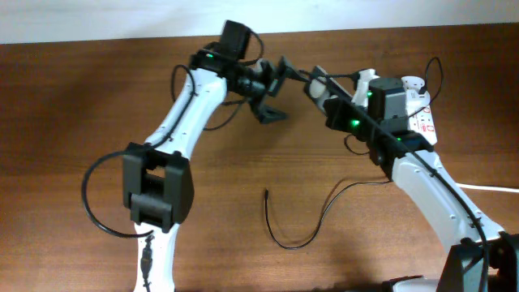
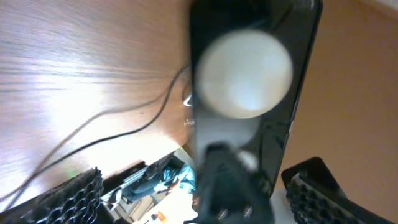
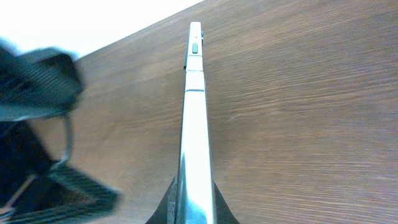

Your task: Plug charger to phone and switch on socket

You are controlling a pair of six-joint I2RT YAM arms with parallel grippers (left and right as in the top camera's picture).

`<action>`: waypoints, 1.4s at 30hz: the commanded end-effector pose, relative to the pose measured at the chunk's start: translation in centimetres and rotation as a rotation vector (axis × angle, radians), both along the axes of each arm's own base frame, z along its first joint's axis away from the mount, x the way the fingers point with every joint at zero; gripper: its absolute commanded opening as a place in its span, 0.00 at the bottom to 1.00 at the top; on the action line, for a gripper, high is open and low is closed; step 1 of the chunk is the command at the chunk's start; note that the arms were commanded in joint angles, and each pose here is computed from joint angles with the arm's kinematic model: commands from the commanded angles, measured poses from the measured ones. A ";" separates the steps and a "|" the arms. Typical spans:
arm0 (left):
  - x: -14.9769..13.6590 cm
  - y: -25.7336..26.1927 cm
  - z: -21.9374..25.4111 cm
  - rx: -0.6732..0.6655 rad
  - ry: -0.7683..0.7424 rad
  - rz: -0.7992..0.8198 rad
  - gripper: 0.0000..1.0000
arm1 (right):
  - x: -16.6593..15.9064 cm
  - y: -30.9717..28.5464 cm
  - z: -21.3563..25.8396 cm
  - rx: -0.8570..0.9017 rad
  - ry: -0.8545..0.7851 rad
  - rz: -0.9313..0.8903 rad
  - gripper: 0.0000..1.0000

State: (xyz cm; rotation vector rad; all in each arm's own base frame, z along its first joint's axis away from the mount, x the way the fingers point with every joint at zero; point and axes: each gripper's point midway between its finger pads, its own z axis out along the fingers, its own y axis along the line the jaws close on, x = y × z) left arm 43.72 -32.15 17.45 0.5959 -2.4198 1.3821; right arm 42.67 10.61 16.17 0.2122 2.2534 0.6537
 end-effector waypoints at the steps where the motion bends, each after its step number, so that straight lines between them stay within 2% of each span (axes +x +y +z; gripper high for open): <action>1: 2.1 5.4 1.8 0.014 -0.142 0.018 0.99 | 0.4 -2.0 0.7 0.032 -0.004 -0.011 0.04; 2: 2.9 8.4 1.4 0.030 -0.176 0.030 0.99 | 0.3 -2.0 1.0 0.094 0.013 -0.010 0.04; 4: 3.6 10.7 1.7 0.014 -0.260 0.011 0.99 | 0.0 -1.3 1.7 0.207 0.036 0.012 0.04; 6: 4.2 13.2 2.6 -0.047 -0.281 0.029 0.99 | -0.3 0.4 3.3 0.424 0.105 0.008 0.04; 8: 4.3 14.0 3.6 -0.108 -0.280 0.039 0.99 | -0.5 1.3 4.4 0.645 0.231 -0.073 0.04; 11: 4.9 13.6 4.4 -0.145 -0.281 0.054 0.99 | 0.4 1.7 6.2 0.755 0.222 -0.105 0.04; 14: 6.7 12.6 5.7 -0.174 -0.330 0.084 0.99 | 1.1 2.9 8.7 0.849 0.178 -0.101 0.04; 18: 9.2 10.3 8.8 -0.243 -0.410 0.130 0.99 | 1.8 4.1 8.8 0.978 0.250 -0.246 0.04; 21: 10.0 8.4 10.5 -0.276 -0.441 0.153 0.99 | 2.0 5.3 10.7 1.077 0.241 -0.242 0.04; 25: 10.6 7.1 10.9 -0.270 -0.424 0.203 0.99 | 2.2 6.5 13.2 1.149 0.172 -0.216 0.04; 28: 11.2 6.9 12.6 -0.319 -0.432 0.233 0.99 | 2.4 7.0 14.0 1.207 0.161 -0.242 0.04; 36: 9.3 3.0 12.6 -0.333 -0.418 0.164 0.99 | 1.7 8.8 14.5 1.209 0.169 -0.194 0.04; 42: 9.1 2.9 12.6 -0.336 -0.416 0.156 0.99 | 1.7 8.7 14.5 1.209 0.165 -0.200 0.04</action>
